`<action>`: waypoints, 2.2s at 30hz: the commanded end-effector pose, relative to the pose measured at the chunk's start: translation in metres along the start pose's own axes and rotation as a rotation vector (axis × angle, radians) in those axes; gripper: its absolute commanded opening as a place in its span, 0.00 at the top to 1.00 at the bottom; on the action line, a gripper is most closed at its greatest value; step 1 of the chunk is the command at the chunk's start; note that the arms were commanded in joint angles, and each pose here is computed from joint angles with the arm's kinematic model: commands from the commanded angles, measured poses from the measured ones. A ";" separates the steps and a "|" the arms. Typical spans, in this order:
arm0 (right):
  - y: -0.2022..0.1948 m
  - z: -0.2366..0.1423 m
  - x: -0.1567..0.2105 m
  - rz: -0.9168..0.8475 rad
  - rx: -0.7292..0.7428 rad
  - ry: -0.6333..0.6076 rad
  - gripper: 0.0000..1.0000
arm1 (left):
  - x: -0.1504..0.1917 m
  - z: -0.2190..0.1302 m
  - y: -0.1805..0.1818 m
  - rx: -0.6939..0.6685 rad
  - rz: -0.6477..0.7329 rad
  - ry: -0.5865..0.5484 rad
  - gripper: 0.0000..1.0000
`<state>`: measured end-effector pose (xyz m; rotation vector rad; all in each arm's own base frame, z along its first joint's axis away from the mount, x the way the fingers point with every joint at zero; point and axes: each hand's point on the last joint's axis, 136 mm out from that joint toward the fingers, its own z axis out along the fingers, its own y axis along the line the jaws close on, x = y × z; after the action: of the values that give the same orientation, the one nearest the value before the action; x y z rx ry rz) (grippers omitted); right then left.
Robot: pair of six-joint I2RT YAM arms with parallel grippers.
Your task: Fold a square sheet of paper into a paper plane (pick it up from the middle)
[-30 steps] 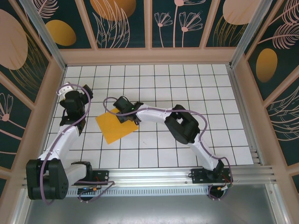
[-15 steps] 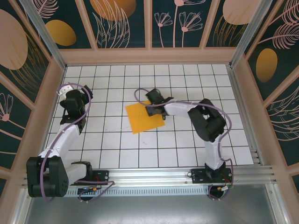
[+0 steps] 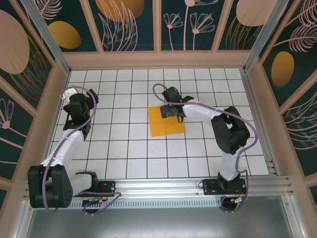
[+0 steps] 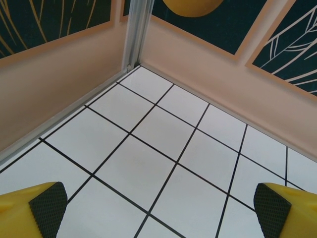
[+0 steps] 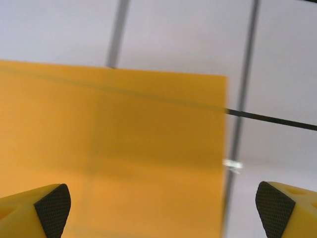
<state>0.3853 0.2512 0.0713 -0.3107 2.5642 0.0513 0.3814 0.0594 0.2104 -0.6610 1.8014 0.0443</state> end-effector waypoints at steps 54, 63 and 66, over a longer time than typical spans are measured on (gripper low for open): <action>0.063 0.013 0.007 0.278 -0.357 0.104 0.53 | 0.035 0.004 -0.034 0.191 -0.036 0.194 0.01; 0.082 -0.045 -0.021 0.340 -0.737 0.025 0.65 | 0.067 -0.004 -0.077 0.442 -0.130 0.355 0.07; 0.076 -0.045 -0.017 0.364 -0.785 0.041 0.67 | 0.083 -0.010 -0.090 0.531 -0.178 0.417 0.13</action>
<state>0.3629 0.3163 0.0967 -0.0880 2.5617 1.0126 0.3983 -0.0278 0.1635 -0.5060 2.0367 -0.5129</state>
